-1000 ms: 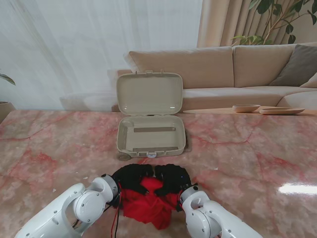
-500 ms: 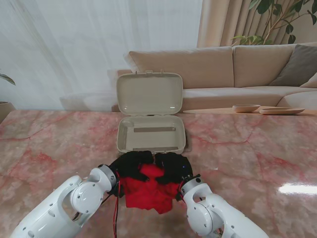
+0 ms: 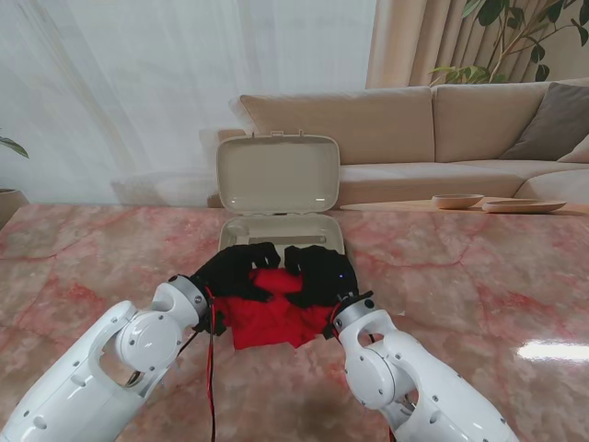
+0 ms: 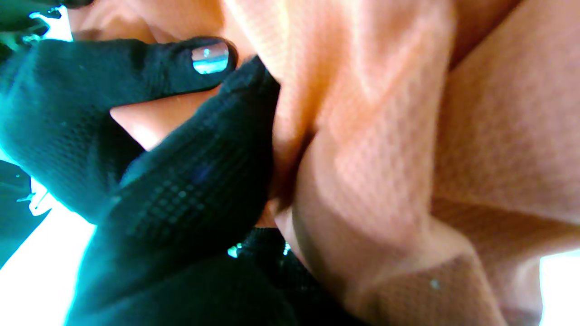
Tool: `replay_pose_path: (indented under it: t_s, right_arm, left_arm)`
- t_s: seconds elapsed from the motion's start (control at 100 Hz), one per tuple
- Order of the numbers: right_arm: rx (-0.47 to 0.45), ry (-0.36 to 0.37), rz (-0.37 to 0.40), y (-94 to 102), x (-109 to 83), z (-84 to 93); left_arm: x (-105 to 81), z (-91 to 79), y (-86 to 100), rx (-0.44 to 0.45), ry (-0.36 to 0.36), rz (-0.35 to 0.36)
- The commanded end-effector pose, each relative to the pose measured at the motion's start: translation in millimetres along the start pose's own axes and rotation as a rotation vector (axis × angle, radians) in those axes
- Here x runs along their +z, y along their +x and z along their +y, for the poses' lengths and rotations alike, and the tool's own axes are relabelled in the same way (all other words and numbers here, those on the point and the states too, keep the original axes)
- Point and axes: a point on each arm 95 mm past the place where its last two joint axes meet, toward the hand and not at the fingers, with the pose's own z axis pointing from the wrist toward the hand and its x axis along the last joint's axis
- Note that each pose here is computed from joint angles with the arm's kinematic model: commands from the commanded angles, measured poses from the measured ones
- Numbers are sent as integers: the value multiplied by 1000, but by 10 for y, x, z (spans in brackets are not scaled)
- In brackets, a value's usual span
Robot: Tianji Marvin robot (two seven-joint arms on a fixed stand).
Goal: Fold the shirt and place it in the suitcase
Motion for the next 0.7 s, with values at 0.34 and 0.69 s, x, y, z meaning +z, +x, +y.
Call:
replay_pose_path:
  t_s: [0.34,0.69]
  right_arm:
    - [-41,-89,24,106,273,475]
    - [13,-79,-15,118,580,534]
  left_arm:
    - [95,-394,-8,49,93,-15]
    - [252,-573,-152,39,144,-60]
